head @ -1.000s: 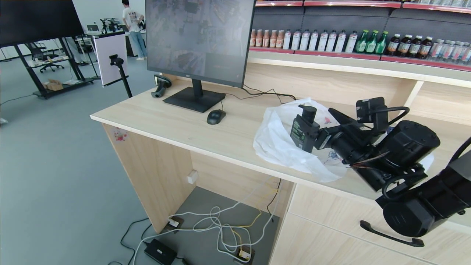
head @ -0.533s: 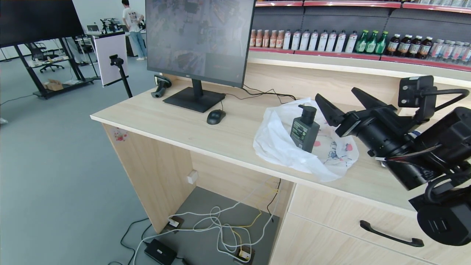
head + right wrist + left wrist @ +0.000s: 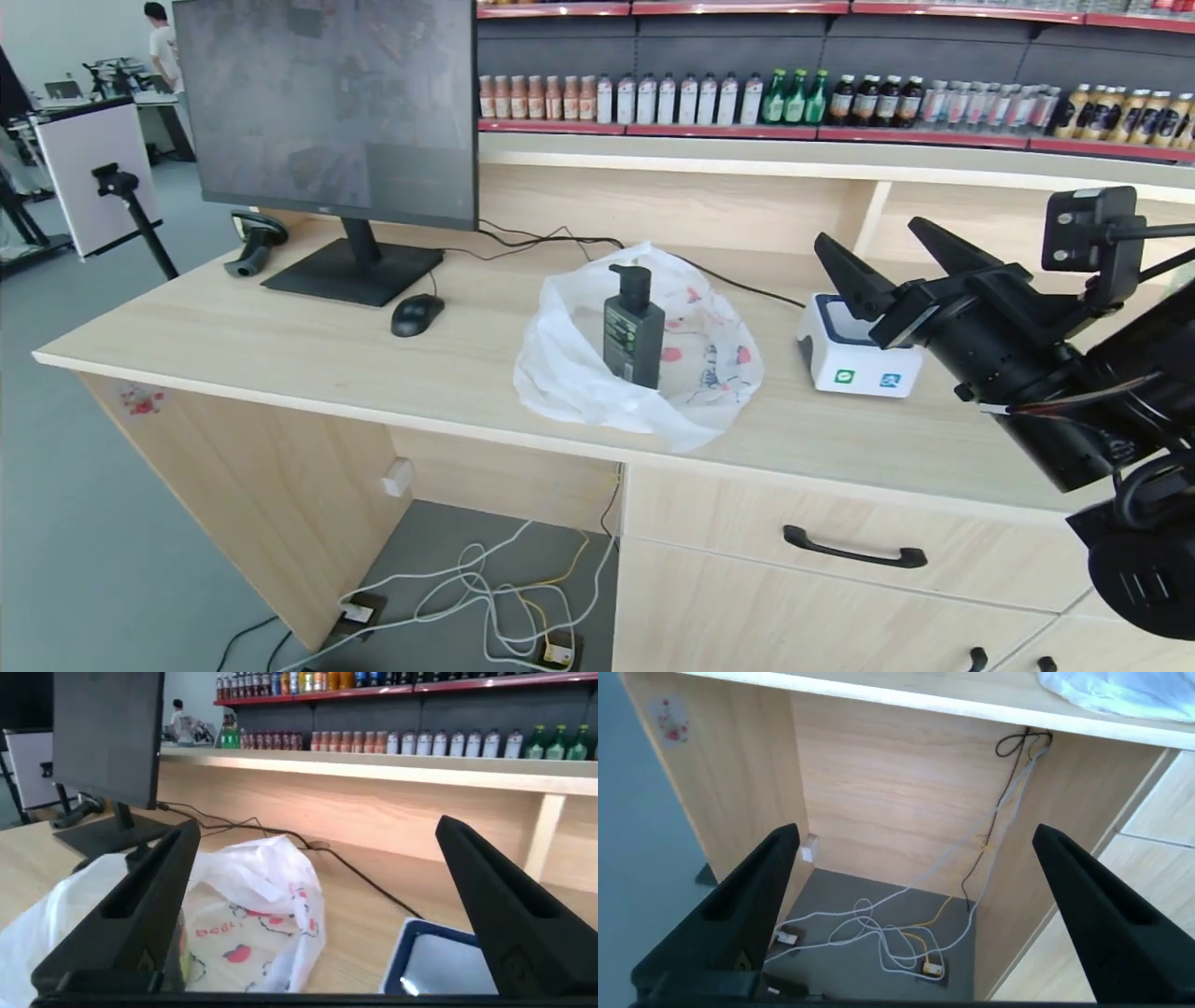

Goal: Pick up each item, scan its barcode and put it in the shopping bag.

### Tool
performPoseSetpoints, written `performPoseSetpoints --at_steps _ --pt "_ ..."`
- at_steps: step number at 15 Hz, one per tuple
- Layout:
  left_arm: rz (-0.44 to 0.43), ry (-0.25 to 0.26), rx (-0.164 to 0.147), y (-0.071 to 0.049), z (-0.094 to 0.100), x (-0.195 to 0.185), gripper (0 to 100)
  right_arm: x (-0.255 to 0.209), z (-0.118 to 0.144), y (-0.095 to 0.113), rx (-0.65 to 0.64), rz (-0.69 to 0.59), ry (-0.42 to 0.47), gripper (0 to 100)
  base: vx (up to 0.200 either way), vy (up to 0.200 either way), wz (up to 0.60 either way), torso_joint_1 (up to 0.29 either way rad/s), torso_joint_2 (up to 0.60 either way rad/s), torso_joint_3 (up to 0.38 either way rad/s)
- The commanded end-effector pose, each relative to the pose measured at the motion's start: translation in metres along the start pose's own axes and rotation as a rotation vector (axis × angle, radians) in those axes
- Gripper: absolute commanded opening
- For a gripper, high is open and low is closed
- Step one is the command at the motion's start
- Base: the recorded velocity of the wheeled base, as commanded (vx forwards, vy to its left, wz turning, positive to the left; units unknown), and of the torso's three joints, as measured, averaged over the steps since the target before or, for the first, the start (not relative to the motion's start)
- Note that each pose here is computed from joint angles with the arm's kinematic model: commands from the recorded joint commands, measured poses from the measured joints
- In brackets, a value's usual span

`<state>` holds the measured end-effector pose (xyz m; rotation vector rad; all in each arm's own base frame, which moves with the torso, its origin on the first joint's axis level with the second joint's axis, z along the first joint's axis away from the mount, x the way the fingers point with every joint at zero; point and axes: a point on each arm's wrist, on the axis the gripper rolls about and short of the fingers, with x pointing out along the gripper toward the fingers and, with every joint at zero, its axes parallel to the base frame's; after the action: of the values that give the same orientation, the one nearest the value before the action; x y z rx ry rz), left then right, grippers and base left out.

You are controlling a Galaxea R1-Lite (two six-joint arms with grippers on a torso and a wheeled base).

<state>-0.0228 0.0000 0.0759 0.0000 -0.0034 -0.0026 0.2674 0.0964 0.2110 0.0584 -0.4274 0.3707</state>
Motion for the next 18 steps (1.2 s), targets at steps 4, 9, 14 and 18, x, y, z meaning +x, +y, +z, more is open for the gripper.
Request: performPoseSetpoints --at_steps 4,9,14,18 --pt "-0.001 0.000 0.000 0.0000 -0.0001 0.0000 100 -0.0022 0.0007 -0.0012 -0.003 -0.004 0.002 100 0.000 0.000 -0.60 0.006 0.00 0.002" --pt "0.001 -0.001 -0.009 0.0001 0.0001 0.0000 100 -0.0016 -0.0006 -0.0008 -0.011 -0.004 0.005 100 0.000 -0.120 -0.12 -0.001 0.00 0.001" --pt "0.001 -0.001 -0.012 0.0001 0.0001 0.0000 100 -0.0058 -0.0022 -0.0006 -0.017 -0.003 0.021 100 0.000 -0.200 0.00 0.005 0.00 0.001" --pt "0.001 -0.001 -0.014 0.0001 0.0001 0.0000 100 -0.0045 -0.0022 -0.0007 -0.023 -0.003 0.017 100 0.000 -0.200 0.00 0.000 0.00 0.004"
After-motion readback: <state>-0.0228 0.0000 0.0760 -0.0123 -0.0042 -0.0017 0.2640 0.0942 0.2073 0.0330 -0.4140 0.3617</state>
